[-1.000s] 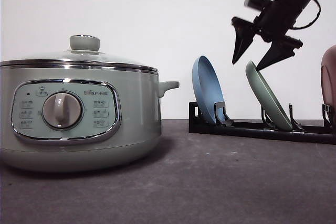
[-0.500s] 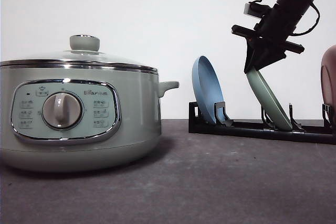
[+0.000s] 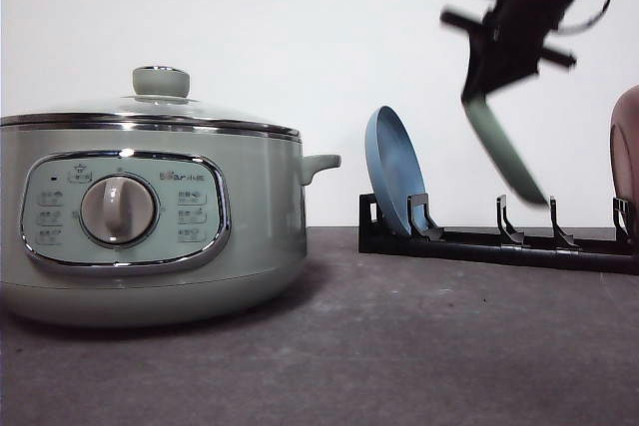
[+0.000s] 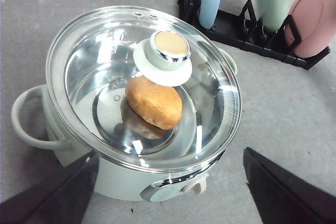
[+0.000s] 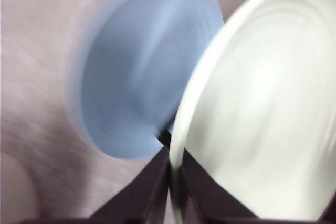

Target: Transfer potato from steamer to green plate

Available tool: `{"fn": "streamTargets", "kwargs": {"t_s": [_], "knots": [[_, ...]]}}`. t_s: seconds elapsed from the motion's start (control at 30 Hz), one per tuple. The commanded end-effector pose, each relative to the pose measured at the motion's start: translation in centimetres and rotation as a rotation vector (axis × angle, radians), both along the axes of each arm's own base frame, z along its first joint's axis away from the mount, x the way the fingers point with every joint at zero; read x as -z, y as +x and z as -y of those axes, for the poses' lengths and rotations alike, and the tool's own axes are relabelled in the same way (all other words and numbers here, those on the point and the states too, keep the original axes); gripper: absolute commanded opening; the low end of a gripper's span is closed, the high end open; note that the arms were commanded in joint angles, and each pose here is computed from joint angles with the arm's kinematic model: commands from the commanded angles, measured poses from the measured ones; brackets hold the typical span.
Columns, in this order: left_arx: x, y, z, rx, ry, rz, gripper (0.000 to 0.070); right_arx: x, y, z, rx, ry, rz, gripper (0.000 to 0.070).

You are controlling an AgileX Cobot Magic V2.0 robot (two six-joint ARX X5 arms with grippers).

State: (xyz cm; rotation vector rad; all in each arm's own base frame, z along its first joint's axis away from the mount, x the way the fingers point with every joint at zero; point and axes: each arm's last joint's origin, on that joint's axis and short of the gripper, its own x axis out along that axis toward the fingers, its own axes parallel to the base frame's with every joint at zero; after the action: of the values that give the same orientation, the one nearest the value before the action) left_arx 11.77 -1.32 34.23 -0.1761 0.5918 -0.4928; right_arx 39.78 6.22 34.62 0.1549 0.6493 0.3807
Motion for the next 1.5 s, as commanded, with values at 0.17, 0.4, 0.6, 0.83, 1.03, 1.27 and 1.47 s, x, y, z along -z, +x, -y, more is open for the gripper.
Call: {"fn": "streamTargets", "kwargs": {"t_s": [0.17, 0.4, 0.6, 0.83, 1.03, 1.27, 1.47], "knots": [[-0.8, 0.0, 0.0, 0.009, 0.007, 0.033, 0.056, -5.8, -3.8, -0.2, -0.039, 0.029, 0.148, 0.0003], [-0.8, 0.0, 0.0, 0.009, 0.007, 0.033, 0.056, -8.7, -8.8, -1.1, -0.114, -0.021, 0.15, 0.0003], [-0.8, 0.0, 0.0, 0.009, 0.007, 0.033, 0.056, -9.3, -12.9, -2.6, -0.179, -0.16, 0.084, 0.0003], [-0.8, 0.0, 0.0, 0.009, 0.007, 0.033, 0.056, -7.5, -16.6, -5.7, -0.305, -0.371, -0.088, 0.0003], [-0.8, 0.0, 0.0, 0.009, 0.007, 0.033, 0.056, -4.8, -19.1, -9.4, -0.415, -0.535, -0.161, 0.0003], [-0.8, 0.0, 0.0, 0.01, 0.007, 0.035, 0.056, -0.2, -22.0, -13.1, -0.531, -0.677, -0.213, 0.0003], [-0.8, 0.0, 0.0, 0.009, 0.007, 0.038, 0.056, 4.3, -23.7, -14.9, -0.579, -0.734, -0.24, 0.0003]]}}
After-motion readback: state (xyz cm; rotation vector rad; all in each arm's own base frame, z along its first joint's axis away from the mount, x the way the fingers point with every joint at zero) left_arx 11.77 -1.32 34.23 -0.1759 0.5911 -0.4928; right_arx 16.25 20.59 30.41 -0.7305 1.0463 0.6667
